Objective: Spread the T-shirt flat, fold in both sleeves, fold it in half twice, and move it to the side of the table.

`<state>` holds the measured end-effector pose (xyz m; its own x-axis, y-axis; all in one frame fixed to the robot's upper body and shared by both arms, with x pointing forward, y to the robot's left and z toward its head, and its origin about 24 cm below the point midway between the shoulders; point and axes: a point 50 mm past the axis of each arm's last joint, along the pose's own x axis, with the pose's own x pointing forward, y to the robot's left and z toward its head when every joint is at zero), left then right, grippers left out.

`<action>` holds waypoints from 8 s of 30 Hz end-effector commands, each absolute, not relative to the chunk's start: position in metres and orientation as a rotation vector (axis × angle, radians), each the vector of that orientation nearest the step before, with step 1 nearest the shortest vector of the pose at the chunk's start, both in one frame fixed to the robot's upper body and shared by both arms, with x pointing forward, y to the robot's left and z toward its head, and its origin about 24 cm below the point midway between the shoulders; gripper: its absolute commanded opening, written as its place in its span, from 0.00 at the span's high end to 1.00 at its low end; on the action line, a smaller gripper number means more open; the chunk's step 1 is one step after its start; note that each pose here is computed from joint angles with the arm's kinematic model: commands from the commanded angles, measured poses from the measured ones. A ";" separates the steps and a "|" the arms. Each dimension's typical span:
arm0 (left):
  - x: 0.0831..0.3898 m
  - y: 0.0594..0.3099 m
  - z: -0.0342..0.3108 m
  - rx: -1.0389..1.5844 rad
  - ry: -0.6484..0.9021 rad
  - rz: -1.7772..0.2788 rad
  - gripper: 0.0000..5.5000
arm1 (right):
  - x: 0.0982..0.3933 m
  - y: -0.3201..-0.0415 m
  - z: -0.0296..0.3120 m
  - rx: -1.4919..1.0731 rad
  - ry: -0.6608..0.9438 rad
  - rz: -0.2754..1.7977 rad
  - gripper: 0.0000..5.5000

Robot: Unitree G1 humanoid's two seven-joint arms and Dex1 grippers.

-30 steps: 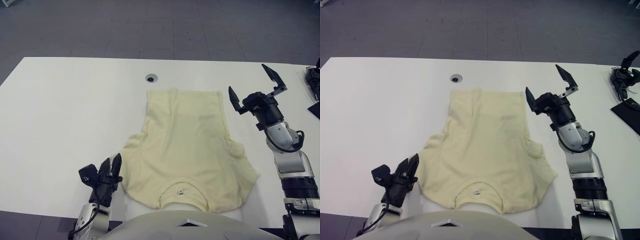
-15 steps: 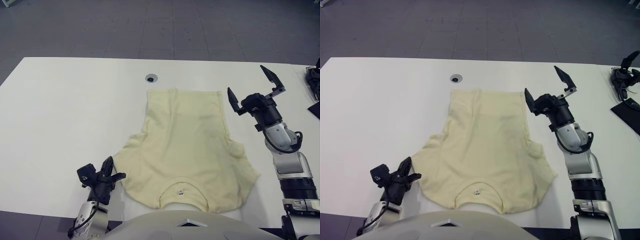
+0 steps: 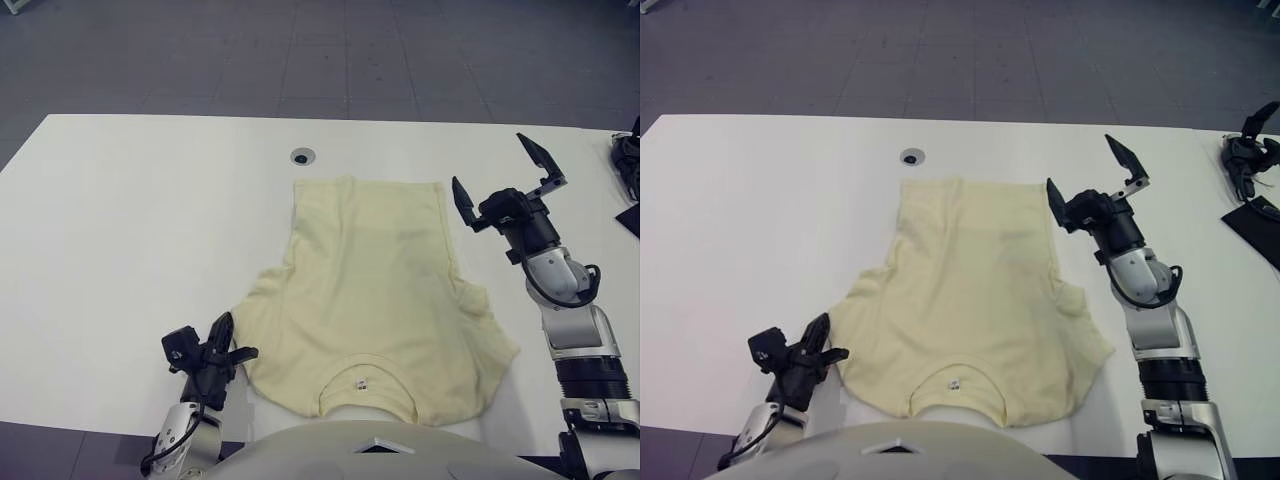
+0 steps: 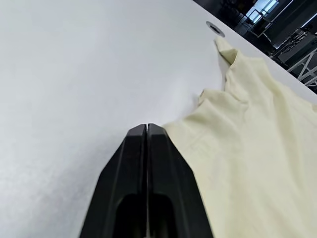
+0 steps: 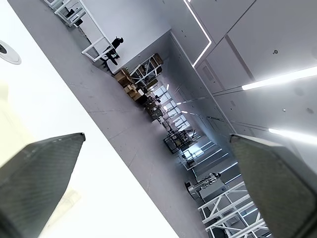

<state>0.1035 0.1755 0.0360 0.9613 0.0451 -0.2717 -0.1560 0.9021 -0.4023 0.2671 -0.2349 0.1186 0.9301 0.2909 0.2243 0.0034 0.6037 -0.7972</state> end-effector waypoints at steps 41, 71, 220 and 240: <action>0.100 0.102 0.042 0.130 0.190 -0.856 1.00 | 0.266 -0.230 0.107 -0.887 -0.313 0.195 0.02; 0.173 0.209 0.118 -0.063 -0.172 -0.121 0.08 | 0.118 -0.366 0.056 0.067 0.333 0.615 0.02; 0.087 0.185 0.042 1.339 -0.213 -1.429 0.92 | 0.089 -0.263 0.043 -1.188 -0.192 1.449 0.60; 0.076 0.197 0.066 0.819 0.323 -1.411 1.00 | 0.099 -0.259 0.066 -0.549 0.394 1.393 1.00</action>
<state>0.0765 0.1951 0.0575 0.2106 -0.7425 -0.6359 0.9251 -0.0590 0.3752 0.0884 -0.2582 0.0533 0.1450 0.7971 -0.5862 -0.9821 0.0438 -0.1834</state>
